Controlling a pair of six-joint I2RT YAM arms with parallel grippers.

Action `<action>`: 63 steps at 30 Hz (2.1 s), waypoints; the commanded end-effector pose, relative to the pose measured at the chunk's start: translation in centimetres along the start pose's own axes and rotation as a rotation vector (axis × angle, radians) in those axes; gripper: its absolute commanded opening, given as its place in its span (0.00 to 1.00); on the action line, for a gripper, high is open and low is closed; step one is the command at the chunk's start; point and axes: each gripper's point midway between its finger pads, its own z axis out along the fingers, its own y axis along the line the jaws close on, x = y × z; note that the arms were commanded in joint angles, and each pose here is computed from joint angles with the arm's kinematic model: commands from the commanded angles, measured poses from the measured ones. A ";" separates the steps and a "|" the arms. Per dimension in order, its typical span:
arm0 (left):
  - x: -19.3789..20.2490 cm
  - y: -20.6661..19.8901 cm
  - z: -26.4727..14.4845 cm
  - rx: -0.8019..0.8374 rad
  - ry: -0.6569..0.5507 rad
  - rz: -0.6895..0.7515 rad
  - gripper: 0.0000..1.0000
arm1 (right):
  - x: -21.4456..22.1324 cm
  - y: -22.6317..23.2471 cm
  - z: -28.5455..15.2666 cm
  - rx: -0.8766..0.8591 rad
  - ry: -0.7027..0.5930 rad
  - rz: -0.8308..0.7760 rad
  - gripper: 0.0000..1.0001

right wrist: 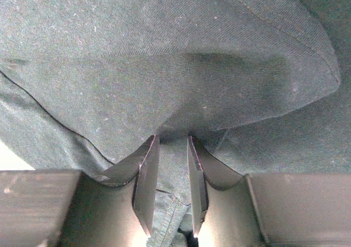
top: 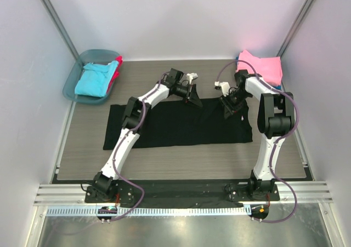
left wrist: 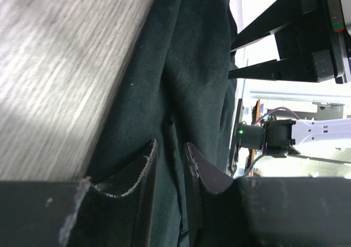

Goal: Fold and stack the t-shirts
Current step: Fold the tshirt

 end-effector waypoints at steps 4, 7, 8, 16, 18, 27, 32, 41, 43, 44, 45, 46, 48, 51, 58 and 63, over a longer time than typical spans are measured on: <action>-0.5 -2.5 -0.1 0.030 0.009 0.064 0.27 | 0.0 -0.2 0.5 0.004 -0.012 0.000 0.33; -0.3 -2.4 0.0 0.024 0.013 0.058 0.27 | -0.1 -0.3 0.6 0.002 -0.014 0.002 0.33; -0.2 -2.2 0.0 0.020 0.014 0.051 0.27 | -0.1 -0.3 0.7 0.000 -0.012 0.003 0.33; 0.8 -1.3 1.0 0.014 0.034 0.029 0.27 | -0.1 -0.4 0.4 0.011 -0.012 -0.005 0.33; 1.0 -1.3 1.2 0.016 0.040 0.028 0.27 | 0.3 -0.2 0.6 0.005 -0.003 -0.001 0.33; 0.8 -1.4 1.8 0.018 0.032 0.047 0.25 | 0.5 -0.2 0.8 0.006 0.001 0.000 0.33; 0.7 -1.4 1.9 0.022 0.030 0.048 0.20 | 0.7 -0.3 0.8 0.011 0.007 -0.001 0.33; -0.7 -2.0 0.4 0.005 -0.008 0.080 0.10 | 1.4 -0.2 1.0 0.013 0.021 0.002 0.33; -1.4 -1.8 -0.5 -0.009 -0.027 0.091 0.08 | 1.4 -0.3 1.1 0.019 0.022 0.002 0.33; -1.8 -1.7 -1.2 -0.016 -0.040 0.099 0.07 | 1.5 -0.4 1.2 0.019 0.027 0.005 0.33; -2.0 -1.6 -1.4 -0.023 -0.048 0.101 0.06 | 1.6 -0.4 1.3 0.020 0.028 0.007 0.33; -2.1 -1.4 -1.8 -0.032 -0.053 0.095 0.00 | 1.6 -0.5 1.4 0.021 0.029 0.010 0.33; -2.3 -1.4 -2.4 -0.038 -0.059 0.104 0.00 | 1.8 -0.6 1.5 0.026 0.035 0.012 0.33; -2.2 -1.5 -2.9 -0.052 -0.058 0.110 0.00 | 1.8 -0.8 1.7 0.032 0.036 0.014 0.32; -2.6 -1.8 -3.6 -0.061 -0.069 0.128 0.00 | 1.9 -1.0 2.0 0.036 0.043 0.015 0.32; -2.9 -2.9 -5.0 -0.045 -0.079 0.138 0.00 | 2.2 -1.1 2.0 0.040 0.045 0.021 0.32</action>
